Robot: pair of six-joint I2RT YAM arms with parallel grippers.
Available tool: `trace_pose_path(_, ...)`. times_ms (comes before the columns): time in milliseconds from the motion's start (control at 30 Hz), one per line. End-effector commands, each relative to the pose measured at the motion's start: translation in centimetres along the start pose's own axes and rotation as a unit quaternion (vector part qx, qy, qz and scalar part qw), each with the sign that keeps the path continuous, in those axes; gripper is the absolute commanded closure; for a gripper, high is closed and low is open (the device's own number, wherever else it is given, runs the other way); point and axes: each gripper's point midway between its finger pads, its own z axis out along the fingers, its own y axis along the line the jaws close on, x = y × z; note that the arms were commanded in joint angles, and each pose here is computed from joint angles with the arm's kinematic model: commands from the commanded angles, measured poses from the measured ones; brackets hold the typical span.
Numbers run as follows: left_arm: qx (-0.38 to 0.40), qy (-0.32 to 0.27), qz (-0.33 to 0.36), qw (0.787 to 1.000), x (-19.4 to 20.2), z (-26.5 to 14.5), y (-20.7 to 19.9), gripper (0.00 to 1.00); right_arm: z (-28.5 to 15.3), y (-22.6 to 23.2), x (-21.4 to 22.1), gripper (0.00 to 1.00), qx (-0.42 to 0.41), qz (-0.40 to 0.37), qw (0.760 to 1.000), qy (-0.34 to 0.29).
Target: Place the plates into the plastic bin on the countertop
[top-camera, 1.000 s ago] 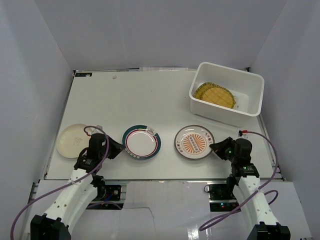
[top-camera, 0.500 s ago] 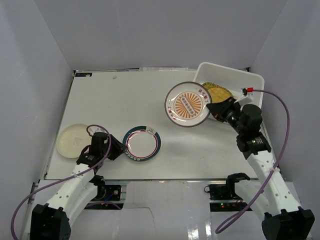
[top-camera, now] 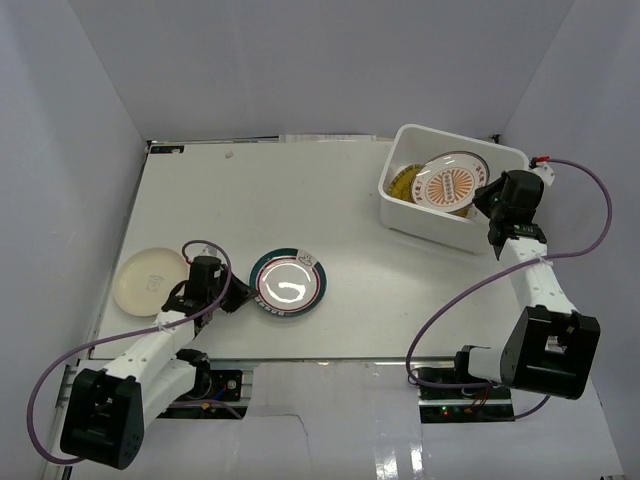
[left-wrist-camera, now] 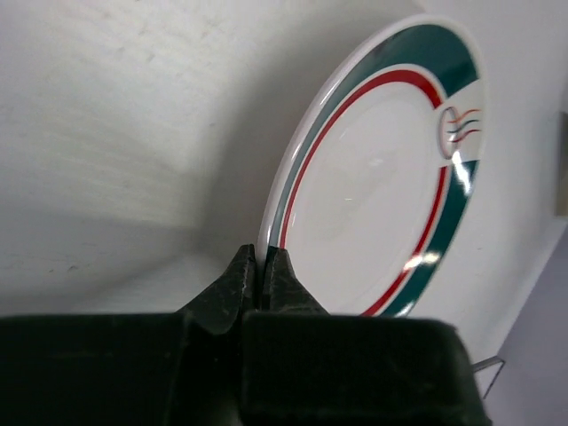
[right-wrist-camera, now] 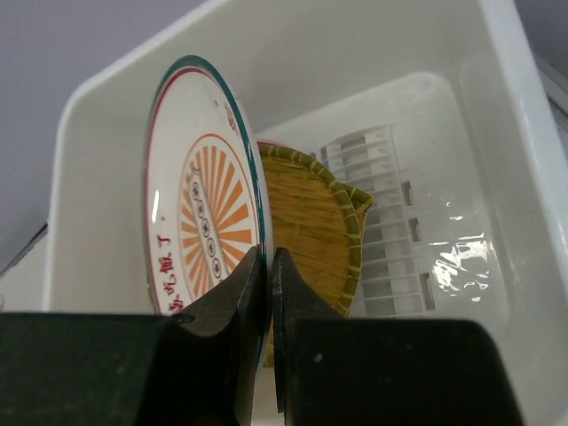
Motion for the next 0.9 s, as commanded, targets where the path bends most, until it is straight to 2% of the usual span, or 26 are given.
trace_pose_path(0, 0.02, -0.03, 0.019, 0.999, -1.8, -0.1, -1.7, 1.0, 0.7, 2.2, -1.8, 0.91, -0.04, -0.009, 0.999, -0.026)
trace_pose_path(67, 0.026, -0.035, 0.022, 0.999, -2.1, -0.3, -2.0, 1.0, 1.1, 2.0, -1.1, 0.89, -0.039, -0.01, 0.999, -0.014)
trace_pose_path(167, 0.054, -0.044, 0.029, 0.997, -2.7, -1.1, -3.6, 1.0, 1.3, 2.8, 0.3, 0.79, -0.066, -0.015, 0.998, 0.019)
trace_pose_path(300, 0.118, -0.07, 0.034, 0.99, -4.9, -3.8, -8.1, 1.0, 1.6, 3.9, 3.3, 0.55, -0.092, -0.047, 0.992, 0.078)
trace_pose_path(433, 0.183, -0.091, 0.041, 0.978, -7.2, -7.2, -13.1, 1.0, 0.8, 6.4, 8.2, 0.5, -0.142, -0.077, 0.976, 0.146)
trace_pose_path(467, 0.196, -0.096, 0.043, 0.975, -7.7, -7.9, -14.1, 1.0, -0.3, 8.5, 10.3, 0.49, -0.176, -0.091, 0.966, 0.168)
trace_pose_path(567, 0.238, -0.115, 0.052, 0.963, -9.9, -10.8, -18.1, 1.0, -2.6, 11.1, 14.0, 0.5, -0.233, -0.106, 0.943, 0.215)
trace_pose_path(633, 0.267, -0.133, 0.058, 0.953, -11.4, -13.0, -20.7, 1.0, -3.9, 11.8, 15.2, 0.5, -0.25, -0.109, 0.934, 0.229)
trace_pose_path(700, 0.278, -0.134, 0.057, 0.949, -12.1, -13.6, -22.1, 1.0, -4.9, 12.3, 16.0, 0.49, -0.259, -0.111, 0.931, 0.233)
trace_pose_path(767, 0.296, -0.143, 0.059, 0.942, -13.1, -14.7, -23.8, 1.0, -6.1, 12.5, 16.5, 0.45, -0.271, -0.104, 0.928, 0.236)
trace_pose_path(867, 0.316, -0.136, 0.054, 0.937, -13.7, -14.7, -25.8, 1.0, -7.3, 12.8, 16.4, 0.3, -0.278, -0.112, 0.924, 0.236)
